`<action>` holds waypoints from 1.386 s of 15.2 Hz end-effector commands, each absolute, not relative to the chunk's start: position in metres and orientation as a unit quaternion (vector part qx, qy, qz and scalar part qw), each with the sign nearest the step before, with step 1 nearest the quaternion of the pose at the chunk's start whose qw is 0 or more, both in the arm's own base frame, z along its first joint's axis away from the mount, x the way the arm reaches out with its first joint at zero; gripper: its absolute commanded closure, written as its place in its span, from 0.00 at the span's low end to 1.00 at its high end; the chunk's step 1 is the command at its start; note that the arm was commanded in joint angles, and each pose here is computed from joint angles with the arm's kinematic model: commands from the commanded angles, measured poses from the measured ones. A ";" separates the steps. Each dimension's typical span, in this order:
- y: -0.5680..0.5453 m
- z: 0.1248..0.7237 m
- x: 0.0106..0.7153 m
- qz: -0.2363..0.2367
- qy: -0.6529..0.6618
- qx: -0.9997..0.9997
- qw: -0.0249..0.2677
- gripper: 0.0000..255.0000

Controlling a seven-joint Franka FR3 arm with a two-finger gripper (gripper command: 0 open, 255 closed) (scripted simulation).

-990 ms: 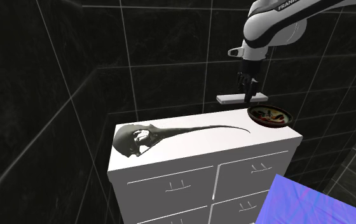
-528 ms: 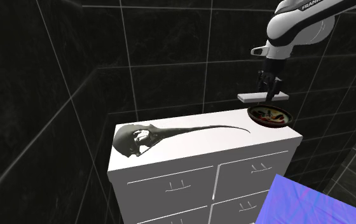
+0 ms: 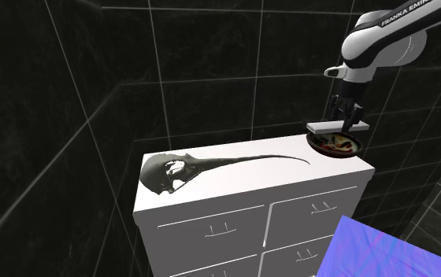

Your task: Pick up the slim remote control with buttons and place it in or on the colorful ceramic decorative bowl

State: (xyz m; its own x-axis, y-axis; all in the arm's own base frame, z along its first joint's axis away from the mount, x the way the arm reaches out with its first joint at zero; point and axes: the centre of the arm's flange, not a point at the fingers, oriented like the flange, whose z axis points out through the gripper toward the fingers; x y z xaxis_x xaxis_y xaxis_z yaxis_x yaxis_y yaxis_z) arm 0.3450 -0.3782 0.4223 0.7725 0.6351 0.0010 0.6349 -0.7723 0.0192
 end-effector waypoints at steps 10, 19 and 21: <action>-0.379 0.378 0.344 0.004 0.337 0.941 0.009 1.00; -0.379 0.378 0.344 0.004 0.337 0.941 0.009 0.00; -0.379 0.378 0.344 0.004 0.337 0.941 0.009 0.00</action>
State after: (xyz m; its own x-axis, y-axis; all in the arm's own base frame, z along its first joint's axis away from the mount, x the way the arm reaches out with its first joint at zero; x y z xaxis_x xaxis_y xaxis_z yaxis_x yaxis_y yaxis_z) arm 0.3443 -0.3786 0.3779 0.7723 0.6352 0.0012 0.6351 -0.7722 0.0201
